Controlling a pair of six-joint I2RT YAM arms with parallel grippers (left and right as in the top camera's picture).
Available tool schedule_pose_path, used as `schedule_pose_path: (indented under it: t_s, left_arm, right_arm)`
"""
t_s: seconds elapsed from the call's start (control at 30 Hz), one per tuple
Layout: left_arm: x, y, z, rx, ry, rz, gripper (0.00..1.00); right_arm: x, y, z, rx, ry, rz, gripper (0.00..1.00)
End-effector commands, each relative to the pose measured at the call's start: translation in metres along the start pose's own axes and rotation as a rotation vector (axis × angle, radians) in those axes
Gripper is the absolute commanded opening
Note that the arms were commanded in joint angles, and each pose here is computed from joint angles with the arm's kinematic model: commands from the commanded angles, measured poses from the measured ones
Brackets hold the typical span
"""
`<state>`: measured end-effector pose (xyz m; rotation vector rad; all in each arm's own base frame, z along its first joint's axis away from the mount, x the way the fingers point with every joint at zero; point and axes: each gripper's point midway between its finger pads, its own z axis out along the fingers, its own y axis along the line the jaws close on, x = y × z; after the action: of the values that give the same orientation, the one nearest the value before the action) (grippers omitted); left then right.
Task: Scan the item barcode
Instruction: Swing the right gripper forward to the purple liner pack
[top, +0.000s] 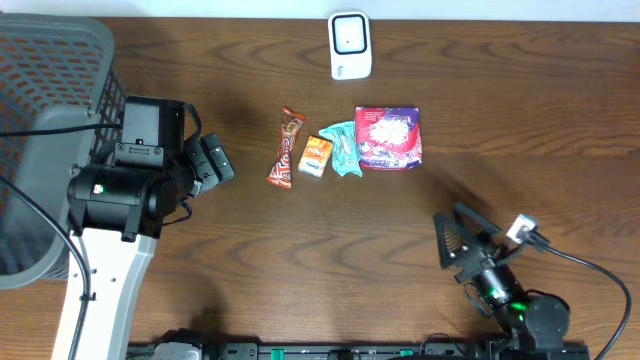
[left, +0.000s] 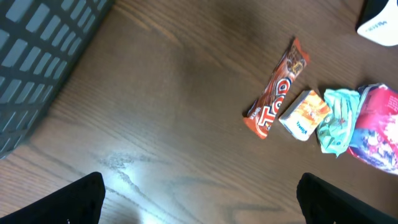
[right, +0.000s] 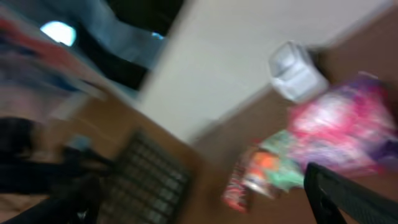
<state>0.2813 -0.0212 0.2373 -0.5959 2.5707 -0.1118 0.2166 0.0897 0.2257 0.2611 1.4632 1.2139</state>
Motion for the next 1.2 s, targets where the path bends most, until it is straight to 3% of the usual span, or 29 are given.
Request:
schedule_pose_path:
  t_s: [0.0, 0.13, 0.23, 0.47, 0.7, 0.9, 1.17]
  left_arm:
    - [-0.004, 0.002, -0.004, -0.005, -0.021, -0.011, 0.98]
    - [-0.004, 0.002, -0.004, -0.005, -0.021, -0.011, 0.98]
    - [-0.004, 0.002, -0.004, -0.005, -0.021, -0.011, 0.98]
    - [-0.004, 0.002, -0.004, -0.005, -0.021, -0.010, 0.98]
    - [-0.004, 0.002, -0.004, -0.005, -0.021, -0.011, 0.98]
    - [-0.004, 0.002, -0.004, -0.005, -0.021, -0.011, 0.98]
    - [-0.004, 0.002, -0.004, -0.005, -0.021, -0.011, 0.98]
  right_arm:
    - [-0.020, 0.035, -0.004, -0.134, -0.075, 0.080, 0.99]
    - [-0.063, 0.078, -0.015, -0.223, -0.258, -0.046, 0.99]
    - [-0.081, 0.102, -0.015, -0.187, -0.292, -0.217, 0.99]
    - [-0.100, 0.092, 0.017, 0.160, -0.060, -0.493, 0.99]
    - [-0.101, 0.029, 0.065, 0.492, 0.359, -0.442, 0.99]
    - [-0.084, -0.035, 0.096, 0.709, 0.749, -0.264, 0.99]
    - [-0.037, -0.099, 0.135, 0.670, 0.959, -0.021, 0.99]
